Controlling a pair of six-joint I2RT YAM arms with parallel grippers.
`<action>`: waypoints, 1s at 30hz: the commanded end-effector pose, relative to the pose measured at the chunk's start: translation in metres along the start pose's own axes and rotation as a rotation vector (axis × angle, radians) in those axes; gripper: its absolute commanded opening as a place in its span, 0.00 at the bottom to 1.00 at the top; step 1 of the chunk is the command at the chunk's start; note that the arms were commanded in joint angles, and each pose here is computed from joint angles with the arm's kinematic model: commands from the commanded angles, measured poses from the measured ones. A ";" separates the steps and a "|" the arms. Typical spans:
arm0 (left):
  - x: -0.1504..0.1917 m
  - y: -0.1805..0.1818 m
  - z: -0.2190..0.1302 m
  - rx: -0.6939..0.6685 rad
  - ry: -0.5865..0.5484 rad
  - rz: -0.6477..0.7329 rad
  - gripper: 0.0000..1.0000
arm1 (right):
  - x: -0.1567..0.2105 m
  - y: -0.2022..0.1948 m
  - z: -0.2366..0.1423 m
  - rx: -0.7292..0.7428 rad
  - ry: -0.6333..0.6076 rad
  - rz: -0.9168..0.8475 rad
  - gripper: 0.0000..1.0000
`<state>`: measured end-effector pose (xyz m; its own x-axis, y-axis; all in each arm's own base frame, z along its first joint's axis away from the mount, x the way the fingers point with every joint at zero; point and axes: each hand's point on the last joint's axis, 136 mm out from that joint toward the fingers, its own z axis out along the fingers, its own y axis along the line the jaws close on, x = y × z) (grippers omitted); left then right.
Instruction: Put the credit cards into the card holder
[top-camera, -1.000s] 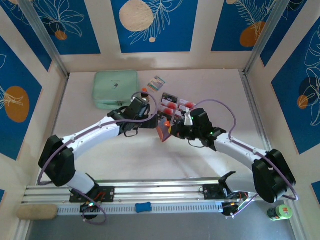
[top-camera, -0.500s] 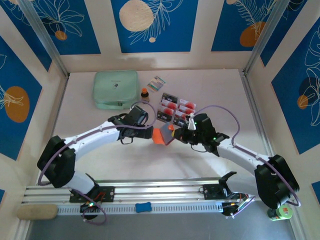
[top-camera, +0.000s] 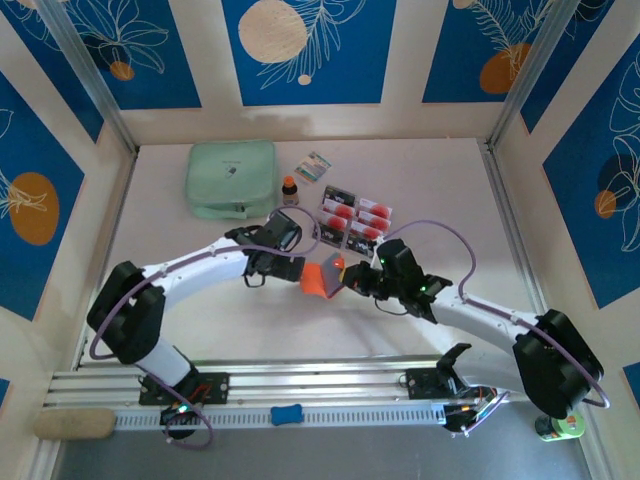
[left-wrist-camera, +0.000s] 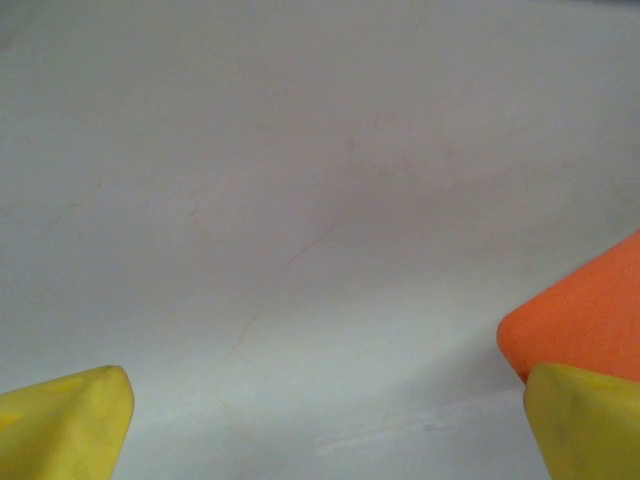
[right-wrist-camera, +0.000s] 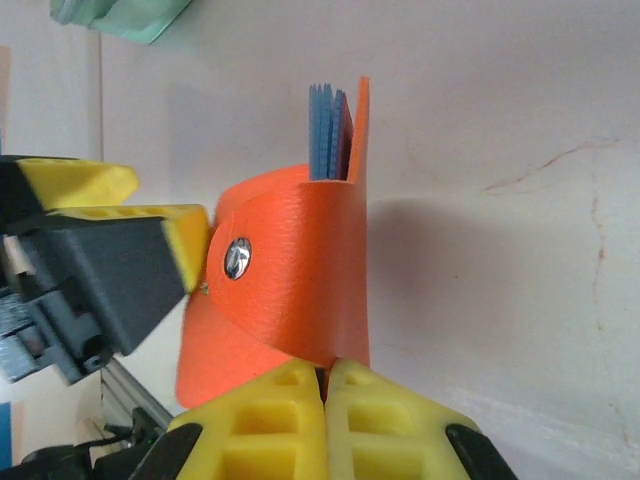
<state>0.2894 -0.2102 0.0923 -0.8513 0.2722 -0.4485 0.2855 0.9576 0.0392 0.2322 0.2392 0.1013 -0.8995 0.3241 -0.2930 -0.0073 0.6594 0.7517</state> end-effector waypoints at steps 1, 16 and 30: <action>-0.027 -0.010 -0.036 0.091 -0.092 -0.051 1.00 | -0.006 -0.008 -0.004 0.056 -0.077 0.028 0.00; -0.028 -0.063 -0.044 0.277 -0.125 -0.150 1.00 | -0.004 0.002 0.003 0.073 -0.098 0.030 0.00; 0.034 -0.024 0.022 0.014 0.010 -0.038 1.00 | 0.005 -0.001 0.023 0.001 -0.068 0.120 0.00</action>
<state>0.2606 -0.2390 0.0617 -0.8789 0.1934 -0.4361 0.2536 0.9637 -0.0838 0.2371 0.2481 0.0846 -0.8653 0.4213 -0.2715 0.0922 0.6663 0.7399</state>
